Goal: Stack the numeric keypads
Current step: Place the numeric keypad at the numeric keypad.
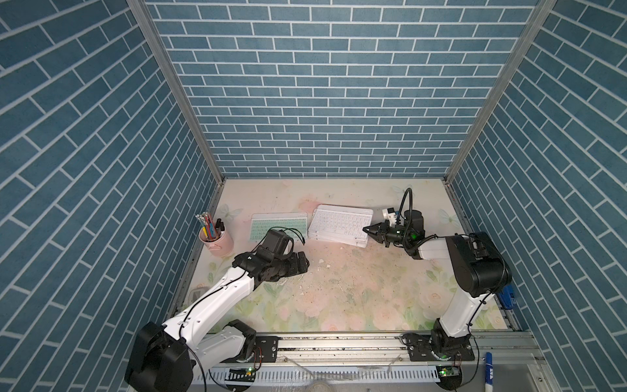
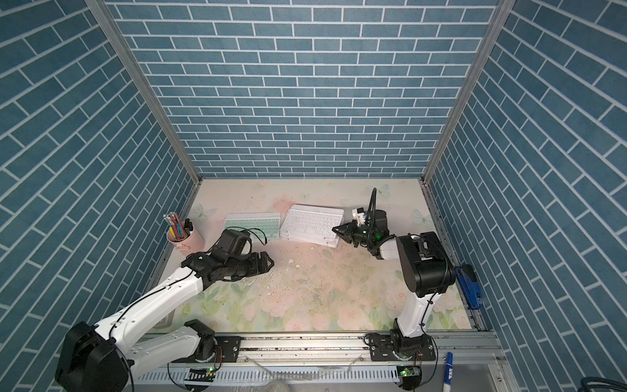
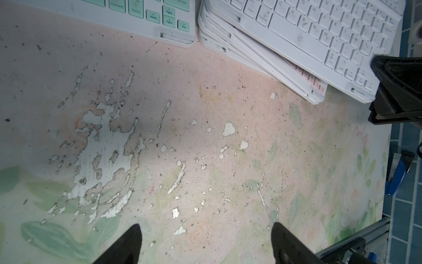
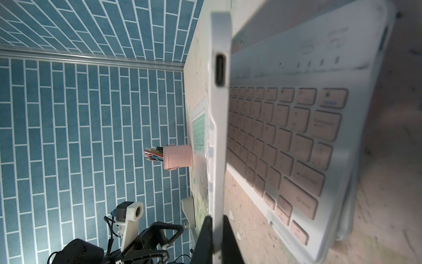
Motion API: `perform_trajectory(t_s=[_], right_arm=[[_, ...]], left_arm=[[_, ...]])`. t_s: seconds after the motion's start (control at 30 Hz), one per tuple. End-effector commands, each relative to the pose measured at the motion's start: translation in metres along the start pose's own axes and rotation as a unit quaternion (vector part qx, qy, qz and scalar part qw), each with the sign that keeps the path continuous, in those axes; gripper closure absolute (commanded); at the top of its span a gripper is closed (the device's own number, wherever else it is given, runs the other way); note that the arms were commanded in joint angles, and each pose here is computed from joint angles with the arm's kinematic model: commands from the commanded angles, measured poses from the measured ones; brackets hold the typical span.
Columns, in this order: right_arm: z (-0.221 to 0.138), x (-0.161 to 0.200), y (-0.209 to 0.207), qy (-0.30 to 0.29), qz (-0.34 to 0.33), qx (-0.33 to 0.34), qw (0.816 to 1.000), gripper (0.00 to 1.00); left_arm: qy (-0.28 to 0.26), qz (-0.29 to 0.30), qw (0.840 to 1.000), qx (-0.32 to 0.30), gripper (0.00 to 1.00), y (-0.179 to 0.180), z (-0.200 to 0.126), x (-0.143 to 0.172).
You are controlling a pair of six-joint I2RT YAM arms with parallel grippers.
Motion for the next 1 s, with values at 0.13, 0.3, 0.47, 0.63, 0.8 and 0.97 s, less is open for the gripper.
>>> perform_trajectory(t_s=[0.13,0.3,0.47,0.63,0.8,0.97], right_arm=[[-0.004,0.0,-0.012,-0.001,-0.001,0.014,1.0,0.76],[-0.006,0.002,-0.013,0.007,-0.007,0.03,1.0,0.69],[-0.007,0.002,-0.016,0.015,-0.014,0.058,0.998,0.63],[-0.009,-0.003,-0.016,0.022,-0.022,0.084,0.996,0.59],[-0.01,-0.011,-0.012,0.029,-0.029,0.103,0.994,0.58],[-0.011,-0.013,-0.012,0.042,-0.034,0.124,0.991,0.58]], left_arm=[[0.005,0.0,1.0,-0.008,0.1,0.006,0.004,0.002],[0.006,-0.001,1.0,-0.008,0.1,0.006,0.005,0.002],[0.006,-0.001,1.0,-0.009,0.1,0.007,0.005,0.002],[0.003,-0.001,1.0,-0.009,0.1,0.007,0.004,0.002],[0.002,-0.001,1.0,-0.008,0.1,0.006,0.003,0.002],[0.002,0.0,1.0,-0.008,0.1,0.007,0.004,0.002]])
Point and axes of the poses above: each gripper's point midway between its finger pads, its own z axis out along the fingers, its own y axis along the line the jaws close on, x = y × z, the point moved 2 cm from there along -z, back along the fingers, and after that the axes turned 10 degrees about -z, right-handed, at the moved point
